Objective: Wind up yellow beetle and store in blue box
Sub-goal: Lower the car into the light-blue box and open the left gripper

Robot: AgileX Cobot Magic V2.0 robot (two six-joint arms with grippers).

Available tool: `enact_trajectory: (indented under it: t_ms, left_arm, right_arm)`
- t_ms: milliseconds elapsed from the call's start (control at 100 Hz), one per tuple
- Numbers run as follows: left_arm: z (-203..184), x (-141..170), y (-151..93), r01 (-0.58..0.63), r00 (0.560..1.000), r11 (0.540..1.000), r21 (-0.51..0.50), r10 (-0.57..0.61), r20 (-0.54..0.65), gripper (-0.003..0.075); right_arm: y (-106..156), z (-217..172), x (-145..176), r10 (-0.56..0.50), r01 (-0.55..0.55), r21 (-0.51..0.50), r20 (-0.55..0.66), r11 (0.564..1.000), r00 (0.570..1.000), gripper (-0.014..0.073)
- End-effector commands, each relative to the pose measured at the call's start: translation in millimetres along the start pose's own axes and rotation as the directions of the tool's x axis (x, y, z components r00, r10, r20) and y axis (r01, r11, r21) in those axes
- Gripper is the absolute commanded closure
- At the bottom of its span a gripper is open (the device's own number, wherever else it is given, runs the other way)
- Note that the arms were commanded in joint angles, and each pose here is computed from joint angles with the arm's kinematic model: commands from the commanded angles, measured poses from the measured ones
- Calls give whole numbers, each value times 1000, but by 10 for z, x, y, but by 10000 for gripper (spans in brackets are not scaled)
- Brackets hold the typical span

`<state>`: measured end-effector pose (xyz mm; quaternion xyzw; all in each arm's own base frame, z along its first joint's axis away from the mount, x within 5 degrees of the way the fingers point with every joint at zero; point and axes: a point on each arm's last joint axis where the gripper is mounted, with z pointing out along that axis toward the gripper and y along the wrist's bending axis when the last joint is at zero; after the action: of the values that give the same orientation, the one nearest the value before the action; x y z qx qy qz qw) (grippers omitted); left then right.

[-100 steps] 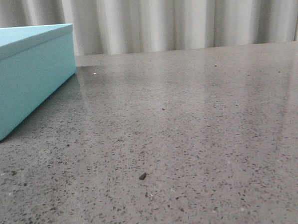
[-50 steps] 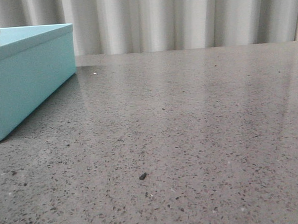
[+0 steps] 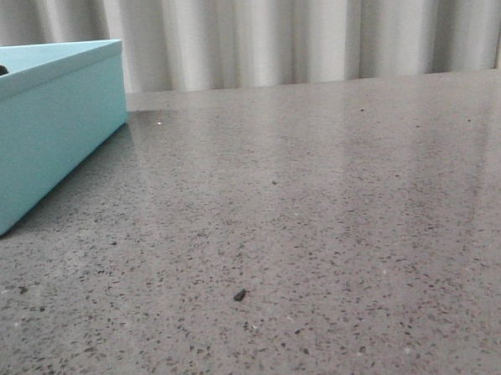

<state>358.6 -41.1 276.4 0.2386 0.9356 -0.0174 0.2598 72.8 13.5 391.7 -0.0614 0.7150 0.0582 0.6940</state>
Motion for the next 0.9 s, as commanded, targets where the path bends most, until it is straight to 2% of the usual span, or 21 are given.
enact_trajectory:
  t_ms: [0, 120, 250, 400, 490, 560, 680, 780, 890]
  left_arm:
    - [-416, -149, 1, 41, 985, 998, -38, -34, 172, 211]
    - [-693, -166, -55, 60, 967, 998, -30, -50, 248, 323]
    - [-1067, -168, -150, 89, 931, 996, 1, -84, 354, 384]
    - [-1641, -115, -307, 113, 848, 993, 41, -117, 517, 458]
    - [-1956, -18, -455, 117, 786, 989, 94, -150, 599, 465]
    - [-2210, 110, -613, 100, 739, 984, 145, -171, 652, 465]
    - [-2567, 444, -885, 18, 678, 992, 126, -105, 728, 465]
    - [-2691, 761, -1019, -20, 645, 996, 85, -52, 762, 477]
    - [-2681, 1146, -1117, -29, 632, 998, 55, -25, 774, 500]
  right_arm:
    - [-6, -11, -121, -8, 8, 8, 78, 1000, 997, 667]
    - [-5, -10, -111, -8, 8, 6, 67, 1000, 998, 667]
    - [-5, -10, -111, -8, 8, 6, 67, 1000, 998, 667]
    - [-4, -109, -150, -19, 18, 13, 121, 1000, 992, 667]
    - [-12, -216, -162, -63, 58, 35, 150, 998, 987, 667]
    - [-21, -315, -156, -109, 101, 59, 159, 993, 981, 667]
    - [-28, -512, -116, -156, 144, 87, 161, 986, 975, 667]
    - [-34, -675, -62, -185, 169, 110, 163, 980, 969, 667]
    - [-34, -775, 46, -198, 178, 121, 177, 977, 964, 667]
